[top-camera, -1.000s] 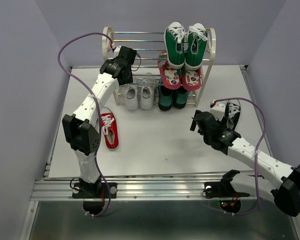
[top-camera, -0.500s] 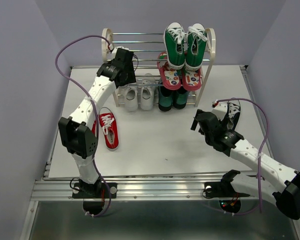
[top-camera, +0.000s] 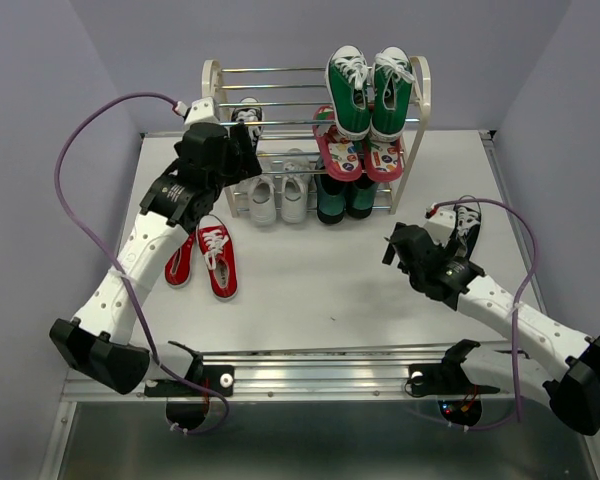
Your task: Place and organize the shoes onto the shoe shelf
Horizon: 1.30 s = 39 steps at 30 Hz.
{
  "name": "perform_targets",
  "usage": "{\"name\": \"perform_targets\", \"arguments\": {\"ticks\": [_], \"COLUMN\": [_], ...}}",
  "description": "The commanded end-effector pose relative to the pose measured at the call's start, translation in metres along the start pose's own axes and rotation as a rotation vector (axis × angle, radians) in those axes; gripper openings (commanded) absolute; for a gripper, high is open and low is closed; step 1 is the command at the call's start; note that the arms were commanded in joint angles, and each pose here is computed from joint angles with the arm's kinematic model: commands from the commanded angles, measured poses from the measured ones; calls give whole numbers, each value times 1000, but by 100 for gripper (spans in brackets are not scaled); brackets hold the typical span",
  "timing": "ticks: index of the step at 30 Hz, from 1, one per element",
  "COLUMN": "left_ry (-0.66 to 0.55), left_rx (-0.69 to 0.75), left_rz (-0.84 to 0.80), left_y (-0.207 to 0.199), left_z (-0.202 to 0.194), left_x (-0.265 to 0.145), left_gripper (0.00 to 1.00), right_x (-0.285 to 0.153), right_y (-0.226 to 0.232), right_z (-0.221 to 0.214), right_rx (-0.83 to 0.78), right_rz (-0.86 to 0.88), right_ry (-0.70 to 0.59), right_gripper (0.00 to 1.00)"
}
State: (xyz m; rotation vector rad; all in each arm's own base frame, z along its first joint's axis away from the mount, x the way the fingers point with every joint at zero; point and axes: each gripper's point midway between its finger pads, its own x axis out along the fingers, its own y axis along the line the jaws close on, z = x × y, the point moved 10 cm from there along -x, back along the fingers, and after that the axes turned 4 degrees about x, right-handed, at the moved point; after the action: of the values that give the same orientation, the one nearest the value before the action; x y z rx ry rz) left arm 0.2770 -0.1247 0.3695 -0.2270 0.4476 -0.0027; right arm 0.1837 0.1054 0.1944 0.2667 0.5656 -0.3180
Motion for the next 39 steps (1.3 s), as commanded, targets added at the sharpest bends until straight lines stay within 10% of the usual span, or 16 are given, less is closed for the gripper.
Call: {"name": "perform_targets", "arguments": {"ticks": [1,39], "left_ry": [-25,-82], "left_rx": [-14,-143], "left_rz": [-18,-58], "left_y": [-4,48], "left_z": [0,-81], "left_x": [5,-43], "left_gripper": [99,99], "right_x": [-2,110], "right_y": [10,-91], "right_z": [13,40], "right_rx": [46,256], "right_rz": [5,-397], "right_ry": [-18,139], "right_gripper": [100,91]}}
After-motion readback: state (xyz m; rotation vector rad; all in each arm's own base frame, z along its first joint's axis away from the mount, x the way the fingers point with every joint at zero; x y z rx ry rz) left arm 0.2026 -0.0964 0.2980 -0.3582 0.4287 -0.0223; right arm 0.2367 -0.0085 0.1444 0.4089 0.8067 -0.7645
